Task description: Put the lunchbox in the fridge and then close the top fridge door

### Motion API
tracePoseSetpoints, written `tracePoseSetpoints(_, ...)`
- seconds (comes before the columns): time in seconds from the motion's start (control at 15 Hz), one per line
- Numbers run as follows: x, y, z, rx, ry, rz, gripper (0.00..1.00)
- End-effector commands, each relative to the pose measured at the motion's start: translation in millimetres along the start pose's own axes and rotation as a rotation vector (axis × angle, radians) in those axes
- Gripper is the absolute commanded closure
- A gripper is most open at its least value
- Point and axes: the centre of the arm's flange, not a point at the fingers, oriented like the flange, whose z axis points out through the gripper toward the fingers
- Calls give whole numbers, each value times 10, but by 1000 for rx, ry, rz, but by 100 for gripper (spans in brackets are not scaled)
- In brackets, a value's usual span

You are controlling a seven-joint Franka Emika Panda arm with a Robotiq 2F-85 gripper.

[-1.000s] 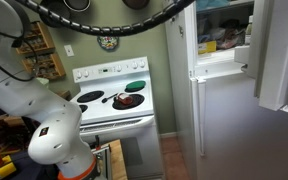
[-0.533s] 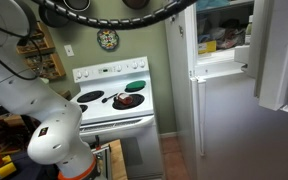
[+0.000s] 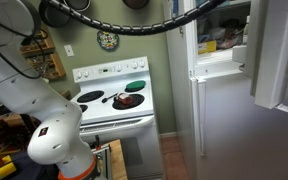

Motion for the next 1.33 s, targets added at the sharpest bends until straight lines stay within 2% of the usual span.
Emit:
tracePoseSetpoints(0.0, -8, -118, -169, 148, -63, 1, 0)
tracePoseSetpoints(0.4, -106, -682, -306, 475, -181, -65, 0)
tracePoseSetpoints(0.53, -86, -721, -375, 539, -197, -56, 0)
tracePoseSetpoints(0.73, -57, -641, -518, 529, -167, -60, 0)
tracePoseSetpoints(0.93, -5, -572, -595, 538, -83, -50, 0)
tracePoseSetpoints(1.27, 21, -723, -441, 583, -16, -54, 0)
